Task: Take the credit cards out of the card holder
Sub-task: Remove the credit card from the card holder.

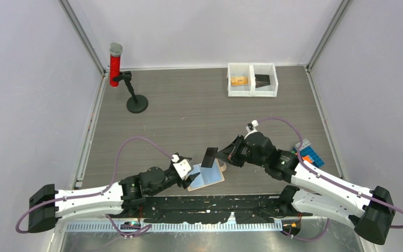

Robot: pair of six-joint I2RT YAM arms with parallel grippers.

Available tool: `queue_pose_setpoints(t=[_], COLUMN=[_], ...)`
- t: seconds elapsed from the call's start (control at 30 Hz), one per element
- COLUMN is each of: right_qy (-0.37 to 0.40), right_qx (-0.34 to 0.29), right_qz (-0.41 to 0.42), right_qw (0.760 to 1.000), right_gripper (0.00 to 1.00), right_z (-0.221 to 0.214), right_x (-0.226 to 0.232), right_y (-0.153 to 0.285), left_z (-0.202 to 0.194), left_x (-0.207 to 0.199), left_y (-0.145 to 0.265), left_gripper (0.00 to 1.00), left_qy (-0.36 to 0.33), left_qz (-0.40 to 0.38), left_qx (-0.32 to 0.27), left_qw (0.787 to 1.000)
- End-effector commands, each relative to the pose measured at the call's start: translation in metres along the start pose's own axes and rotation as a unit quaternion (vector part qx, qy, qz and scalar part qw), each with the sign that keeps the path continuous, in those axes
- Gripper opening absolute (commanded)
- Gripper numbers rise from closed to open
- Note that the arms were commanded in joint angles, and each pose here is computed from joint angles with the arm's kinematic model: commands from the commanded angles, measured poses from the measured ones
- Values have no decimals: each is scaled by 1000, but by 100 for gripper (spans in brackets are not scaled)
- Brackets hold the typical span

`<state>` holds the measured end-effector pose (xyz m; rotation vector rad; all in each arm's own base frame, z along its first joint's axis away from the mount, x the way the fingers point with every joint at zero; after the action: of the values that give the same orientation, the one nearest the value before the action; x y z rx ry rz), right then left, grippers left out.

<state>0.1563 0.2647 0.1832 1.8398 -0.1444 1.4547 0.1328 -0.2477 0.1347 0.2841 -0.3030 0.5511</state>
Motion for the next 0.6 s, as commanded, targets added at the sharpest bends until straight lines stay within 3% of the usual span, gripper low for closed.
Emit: queue_pose_setpoints(t=[0.0, 0.37, 0.57], right_qy=[-29, -60, -67], right_qx=[-16, -18, -14], right_qz=[12, 13, 1], right_qw=[999, 998, 998], right_gripper=[5, 5, 5], right_z=[5, 7, 6], right_x=[15, 19, 12], right_y=[-2, -6, -10], left_z=[38, 47, 54], left_x=[22, 9, 6], left_y=[-5, -16, -22], left_gripper=[65, 67, 63], left_qy=[-78, -124, -141], left_qz=[51, 25, 25], left_qx=[-77, -86, -87], left_qw=[993, 988, 986])
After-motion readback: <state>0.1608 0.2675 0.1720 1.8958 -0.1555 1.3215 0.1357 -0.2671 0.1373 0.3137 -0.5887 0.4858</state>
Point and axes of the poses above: each gripper's point midway between its finger pads, its own y axis back along the fingers, its own x axis along the line the jaws close on, z = x × y, the point moved 1 cm from there along y, back along the fingers, and after that the axes turned 15 degrees about -y, right-handed, at the moved point
